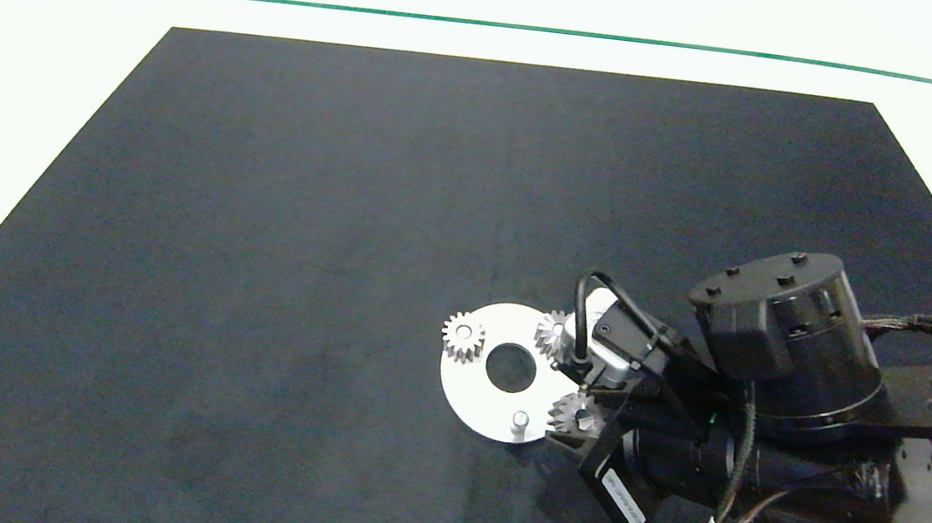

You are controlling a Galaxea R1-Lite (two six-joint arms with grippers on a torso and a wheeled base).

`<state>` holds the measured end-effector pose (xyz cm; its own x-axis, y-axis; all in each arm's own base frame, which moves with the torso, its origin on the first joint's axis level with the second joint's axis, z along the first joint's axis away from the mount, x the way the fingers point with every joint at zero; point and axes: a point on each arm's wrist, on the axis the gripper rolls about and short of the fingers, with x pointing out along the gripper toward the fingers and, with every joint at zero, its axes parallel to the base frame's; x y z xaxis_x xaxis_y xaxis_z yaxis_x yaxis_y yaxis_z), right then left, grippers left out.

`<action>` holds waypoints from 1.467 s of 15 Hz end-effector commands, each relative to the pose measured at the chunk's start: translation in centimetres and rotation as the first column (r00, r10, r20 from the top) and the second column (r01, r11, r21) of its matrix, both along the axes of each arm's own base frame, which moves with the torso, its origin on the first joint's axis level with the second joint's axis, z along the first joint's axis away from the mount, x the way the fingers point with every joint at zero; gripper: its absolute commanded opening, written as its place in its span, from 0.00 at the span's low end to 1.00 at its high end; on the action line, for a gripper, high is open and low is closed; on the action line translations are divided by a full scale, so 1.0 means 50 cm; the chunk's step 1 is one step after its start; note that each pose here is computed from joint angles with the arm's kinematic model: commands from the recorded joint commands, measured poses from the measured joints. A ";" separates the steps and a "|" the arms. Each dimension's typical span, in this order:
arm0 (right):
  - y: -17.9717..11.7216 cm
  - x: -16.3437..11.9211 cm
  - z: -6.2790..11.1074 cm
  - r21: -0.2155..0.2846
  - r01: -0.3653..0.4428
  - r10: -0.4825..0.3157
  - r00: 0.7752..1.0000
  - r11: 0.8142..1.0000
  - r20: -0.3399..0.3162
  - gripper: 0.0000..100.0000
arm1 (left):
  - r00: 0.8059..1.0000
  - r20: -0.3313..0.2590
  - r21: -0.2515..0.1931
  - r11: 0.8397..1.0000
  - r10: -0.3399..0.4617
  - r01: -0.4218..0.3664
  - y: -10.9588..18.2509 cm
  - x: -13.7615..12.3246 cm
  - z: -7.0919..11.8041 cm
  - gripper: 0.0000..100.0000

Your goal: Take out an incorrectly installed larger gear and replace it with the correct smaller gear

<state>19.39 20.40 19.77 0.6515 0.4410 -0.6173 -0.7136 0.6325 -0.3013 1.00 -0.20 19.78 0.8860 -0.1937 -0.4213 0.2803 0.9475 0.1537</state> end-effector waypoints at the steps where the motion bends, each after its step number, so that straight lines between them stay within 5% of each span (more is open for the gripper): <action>1: 0.032 0.018 -0.019 -0.024 -0.012 0.011 1.000 1.000 -0.019 0.28 | 1.000 -0.002 0.001 1.000 0.000 0.000 0.001 -0.002 -0.004 1.00; 22: 0.086 0.031 -0.031 -0.045 -0.046 0.045 0.998 0.998 -0.040 0.28 | 1.000 -0.020 0.000 1.000 -0.002 0.002 0.001 -0.005 -0.019 1.00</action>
